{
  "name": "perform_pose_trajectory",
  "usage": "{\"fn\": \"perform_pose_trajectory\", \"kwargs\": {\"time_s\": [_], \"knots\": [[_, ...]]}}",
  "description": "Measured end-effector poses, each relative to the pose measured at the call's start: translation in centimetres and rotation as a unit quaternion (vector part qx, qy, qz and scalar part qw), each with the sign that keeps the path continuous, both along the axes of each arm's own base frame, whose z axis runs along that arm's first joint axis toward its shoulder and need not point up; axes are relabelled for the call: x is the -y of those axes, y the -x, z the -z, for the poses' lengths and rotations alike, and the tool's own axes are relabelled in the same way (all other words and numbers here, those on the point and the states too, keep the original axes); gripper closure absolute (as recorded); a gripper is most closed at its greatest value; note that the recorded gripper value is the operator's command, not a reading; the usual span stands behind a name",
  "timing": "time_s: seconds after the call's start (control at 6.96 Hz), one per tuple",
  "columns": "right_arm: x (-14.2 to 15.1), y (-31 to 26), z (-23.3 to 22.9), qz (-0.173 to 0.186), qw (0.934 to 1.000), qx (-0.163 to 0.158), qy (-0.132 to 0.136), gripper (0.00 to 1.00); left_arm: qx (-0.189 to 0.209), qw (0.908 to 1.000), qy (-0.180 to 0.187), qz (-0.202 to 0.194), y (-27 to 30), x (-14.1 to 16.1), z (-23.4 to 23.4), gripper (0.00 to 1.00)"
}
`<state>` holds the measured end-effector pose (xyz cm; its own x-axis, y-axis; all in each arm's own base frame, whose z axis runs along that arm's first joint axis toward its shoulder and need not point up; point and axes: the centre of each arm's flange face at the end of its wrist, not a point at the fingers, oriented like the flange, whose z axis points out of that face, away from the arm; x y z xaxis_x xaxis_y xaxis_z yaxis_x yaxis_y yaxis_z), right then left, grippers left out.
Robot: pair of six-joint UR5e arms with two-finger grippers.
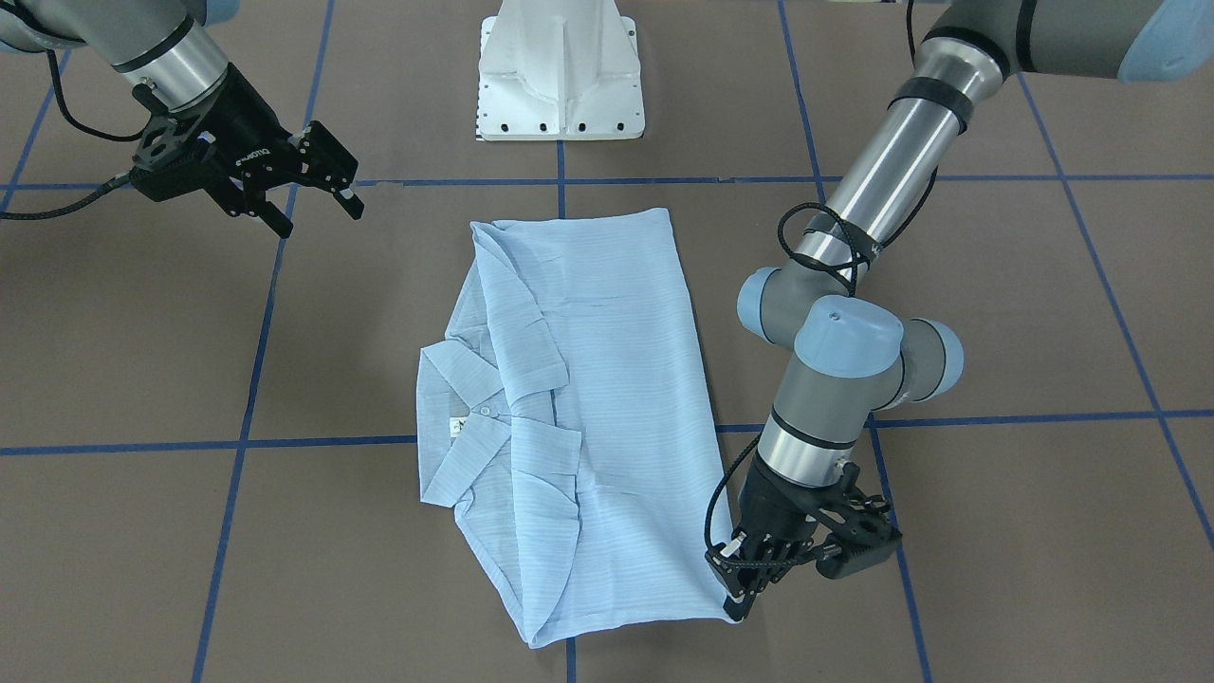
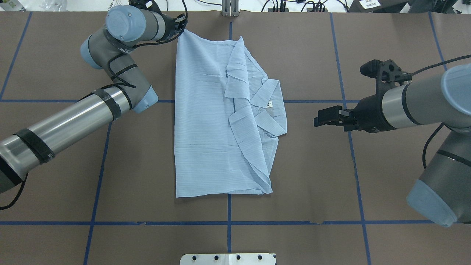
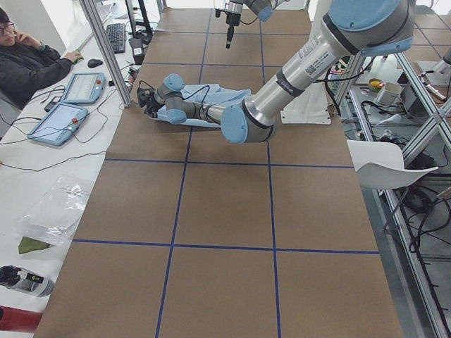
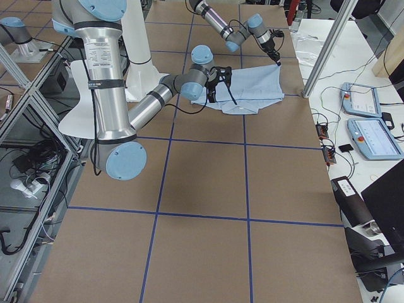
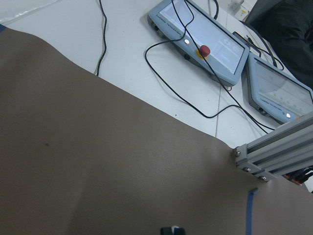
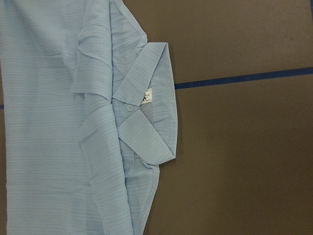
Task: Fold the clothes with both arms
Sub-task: 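Move the right gripper onto the shirt's collar area near its middle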
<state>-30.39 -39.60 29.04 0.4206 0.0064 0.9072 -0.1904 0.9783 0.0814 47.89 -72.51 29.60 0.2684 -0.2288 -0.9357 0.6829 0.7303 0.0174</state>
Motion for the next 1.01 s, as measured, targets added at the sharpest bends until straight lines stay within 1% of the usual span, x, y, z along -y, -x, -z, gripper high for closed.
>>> {"fn": "perform_pose_trajectory", "kwargs": {"time_s": [0.43, 0.57, 0.72, 0.86, 1.01], "knots": [[0.7, 1.1, -0.1, 0.006, 1.0000, -0.002, 0.002, 0.00, 0.003, 0.9999, -0.011, -0.006, -0.4, -0.4, 0.4, 0.00], [0.9, 1.6, 0.5, 0.008, 1.0000, 0.001, -0.002, 0.00, 0.006, 0.9998, -0.016, -0.012, 0.0, -0.9, 1.0, 0.00], [0.8, 2.4, 1.2, 0.009, 0.9999, 0.002, -0.008, 0.00, 0.015, 0.9995, -0.010, -0.026, 0.8, -2.1, 1.7, 0.00], [0.4, 3.9, 1.6, 0.006, 0.9998, -0.002, -0.018, 0.00, 0.024, 0.9985, 0.001, -0.048, 2.2, -4.2, 2.0, 0.00], [0.0, 6.2, 2.1, 0.001, 0.9996, -0.014, -0.026, 0.00, 0.032, 0.9971, 0.006, -0.068, 4.4, -7.0, 1.4, 0.00]]}}
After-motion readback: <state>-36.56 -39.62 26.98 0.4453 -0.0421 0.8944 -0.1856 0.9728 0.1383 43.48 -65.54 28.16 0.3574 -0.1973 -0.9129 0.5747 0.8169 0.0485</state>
